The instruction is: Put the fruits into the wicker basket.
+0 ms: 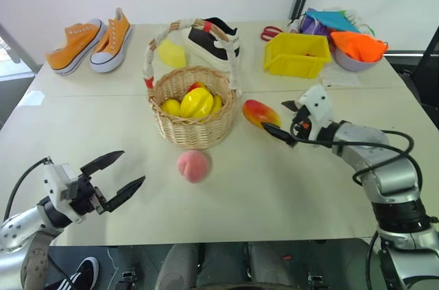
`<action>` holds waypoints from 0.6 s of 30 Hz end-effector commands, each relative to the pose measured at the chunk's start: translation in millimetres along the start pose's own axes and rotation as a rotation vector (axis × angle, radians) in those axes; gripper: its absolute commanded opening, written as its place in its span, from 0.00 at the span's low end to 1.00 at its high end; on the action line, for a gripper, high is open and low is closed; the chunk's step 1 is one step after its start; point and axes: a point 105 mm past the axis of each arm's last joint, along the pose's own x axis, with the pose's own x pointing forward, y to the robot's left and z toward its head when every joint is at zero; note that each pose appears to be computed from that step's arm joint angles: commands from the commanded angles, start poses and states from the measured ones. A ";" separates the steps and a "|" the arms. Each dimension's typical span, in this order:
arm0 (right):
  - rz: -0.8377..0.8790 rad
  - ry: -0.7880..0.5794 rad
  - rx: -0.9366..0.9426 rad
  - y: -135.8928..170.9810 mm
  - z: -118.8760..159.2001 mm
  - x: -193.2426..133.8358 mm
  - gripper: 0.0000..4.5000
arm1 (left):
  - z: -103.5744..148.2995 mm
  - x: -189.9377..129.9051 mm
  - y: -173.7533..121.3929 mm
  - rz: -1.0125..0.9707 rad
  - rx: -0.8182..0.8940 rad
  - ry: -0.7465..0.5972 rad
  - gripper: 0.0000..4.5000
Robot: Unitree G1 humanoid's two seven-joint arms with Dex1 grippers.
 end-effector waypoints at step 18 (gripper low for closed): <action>0.002 0.177 0.029 2.3 -6.9 42.0 0.99 | 5.5 3.3 -15.3 -0.091 0.043 0.006 1.00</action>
